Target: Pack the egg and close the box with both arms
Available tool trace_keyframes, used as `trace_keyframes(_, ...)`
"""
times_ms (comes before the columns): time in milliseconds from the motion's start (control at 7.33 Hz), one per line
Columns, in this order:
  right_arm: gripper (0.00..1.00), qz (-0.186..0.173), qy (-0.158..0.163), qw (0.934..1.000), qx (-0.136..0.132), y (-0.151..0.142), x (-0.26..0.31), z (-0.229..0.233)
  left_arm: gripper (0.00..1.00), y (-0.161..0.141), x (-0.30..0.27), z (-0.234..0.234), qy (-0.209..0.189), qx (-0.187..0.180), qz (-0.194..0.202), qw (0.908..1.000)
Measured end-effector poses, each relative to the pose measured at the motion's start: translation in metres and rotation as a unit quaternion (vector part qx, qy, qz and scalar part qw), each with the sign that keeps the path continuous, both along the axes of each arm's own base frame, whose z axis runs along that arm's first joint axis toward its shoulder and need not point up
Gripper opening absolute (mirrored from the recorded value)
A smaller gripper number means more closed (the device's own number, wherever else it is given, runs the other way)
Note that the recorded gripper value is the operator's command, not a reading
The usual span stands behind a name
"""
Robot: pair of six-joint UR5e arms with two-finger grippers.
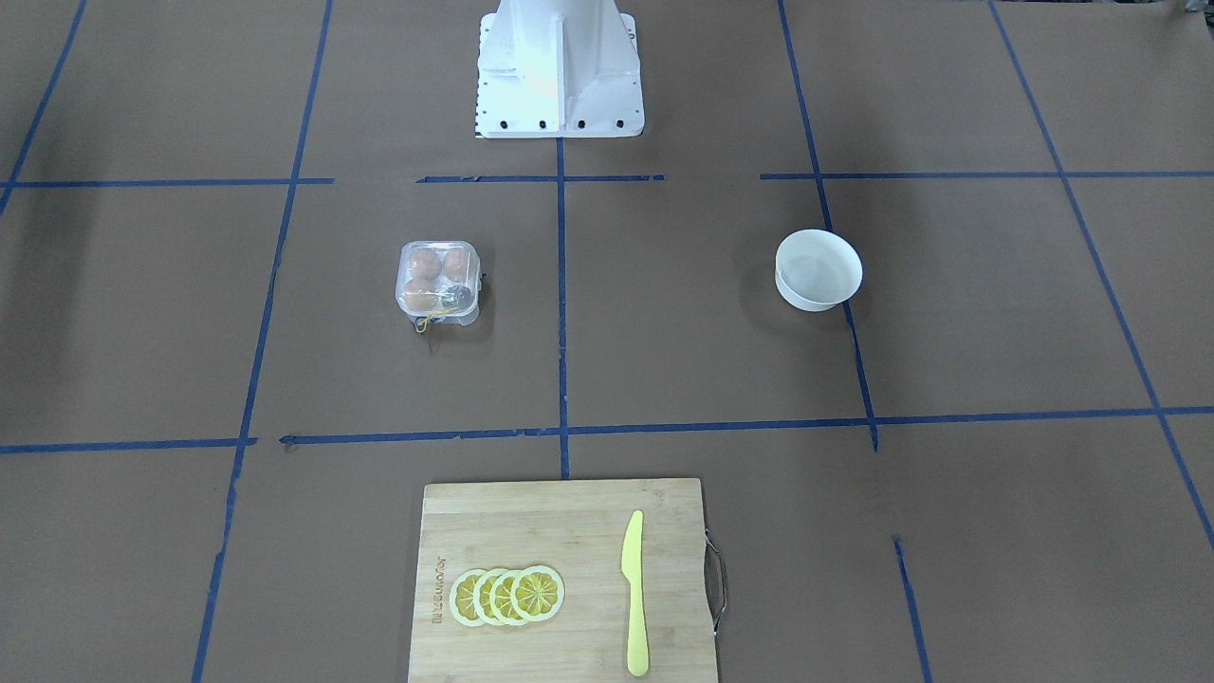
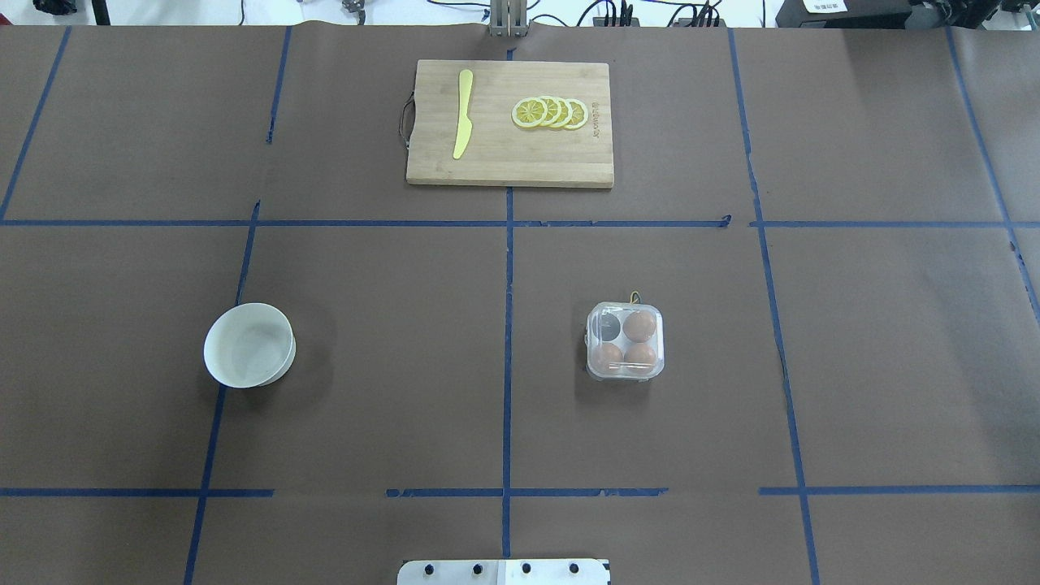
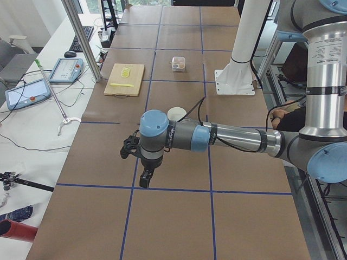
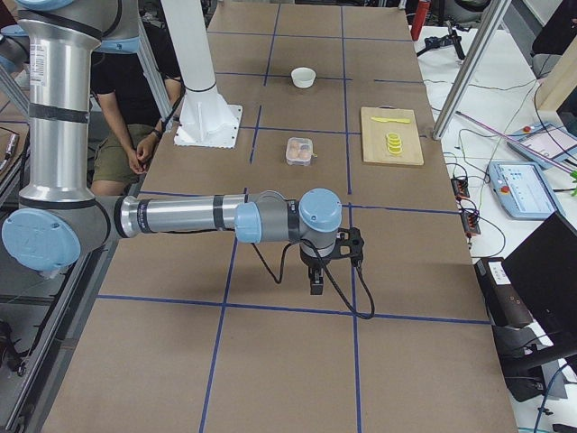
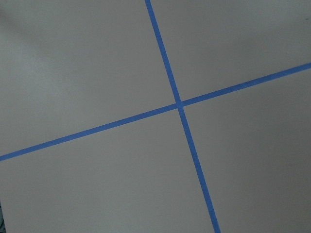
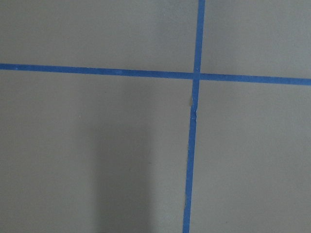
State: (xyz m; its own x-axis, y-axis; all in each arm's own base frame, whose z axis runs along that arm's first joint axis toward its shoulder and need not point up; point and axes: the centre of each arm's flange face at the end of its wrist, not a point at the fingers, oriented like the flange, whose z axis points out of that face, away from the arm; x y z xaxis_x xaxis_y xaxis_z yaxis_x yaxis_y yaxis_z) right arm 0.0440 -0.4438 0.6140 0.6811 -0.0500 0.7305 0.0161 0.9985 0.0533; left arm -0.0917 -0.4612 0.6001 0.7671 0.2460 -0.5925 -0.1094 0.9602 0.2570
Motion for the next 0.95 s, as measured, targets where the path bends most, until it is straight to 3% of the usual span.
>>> trace_keyframes(545,1.0,0.002,0.031,0.9994,-0.014,0.014,0.004,0.018,1.0,0.005,0.004,0.042,0.019,-0.066,-0.003,0.9976)
trace_keyframes(955,1.0,0.001,0.032,0.9992,-0.022,0.015,0.004,0.027,1.0,0.004,0.037,0.045,0.038,-0.086,0.022,0.9953)
